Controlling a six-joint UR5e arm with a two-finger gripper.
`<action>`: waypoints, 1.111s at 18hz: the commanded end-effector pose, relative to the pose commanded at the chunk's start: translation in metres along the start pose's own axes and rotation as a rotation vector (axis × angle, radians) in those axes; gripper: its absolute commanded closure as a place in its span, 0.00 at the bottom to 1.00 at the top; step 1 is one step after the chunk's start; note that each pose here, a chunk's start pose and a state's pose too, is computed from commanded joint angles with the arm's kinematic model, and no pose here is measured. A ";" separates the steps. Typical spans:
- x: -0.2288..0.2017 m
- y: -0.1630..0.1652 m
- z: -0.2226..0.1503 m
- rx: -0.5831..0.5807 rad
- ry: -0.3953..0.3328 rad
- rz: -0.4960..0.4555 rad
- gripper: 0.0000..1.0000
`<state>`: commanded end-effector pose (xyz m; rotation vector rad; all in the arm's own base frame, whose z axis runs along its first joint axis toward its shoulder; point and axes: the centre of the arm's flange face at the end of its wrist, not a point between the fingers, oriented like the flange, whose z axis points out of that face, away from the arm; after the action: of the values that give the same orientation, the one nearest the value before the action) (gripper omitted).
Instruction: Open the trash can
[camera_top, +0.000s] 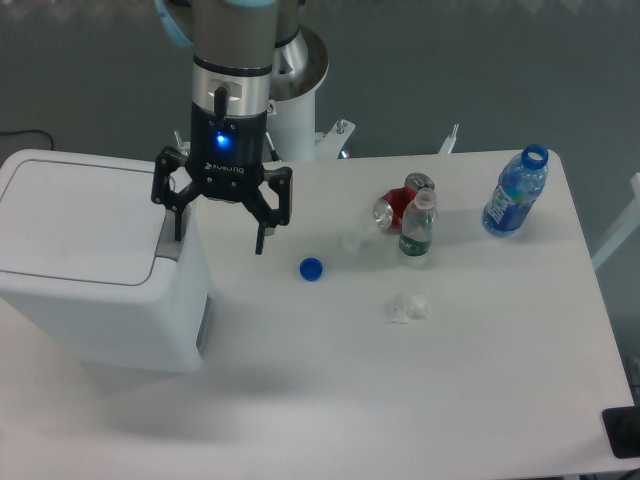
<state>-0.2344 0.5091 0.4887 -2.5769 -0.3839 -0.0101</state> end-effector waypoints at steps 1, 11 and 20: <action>0.001 0.000 0.000 0.000 0.001 0.001 0.00; 0.003 0.002 0.003 -0.006 0.004 0.008 0.00; 0.002 0.002 0.006 -0.009 0.005 0.011 0.00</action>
<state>-0.2326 0.5108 0.4827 -2.5868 -0.3690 -0.0151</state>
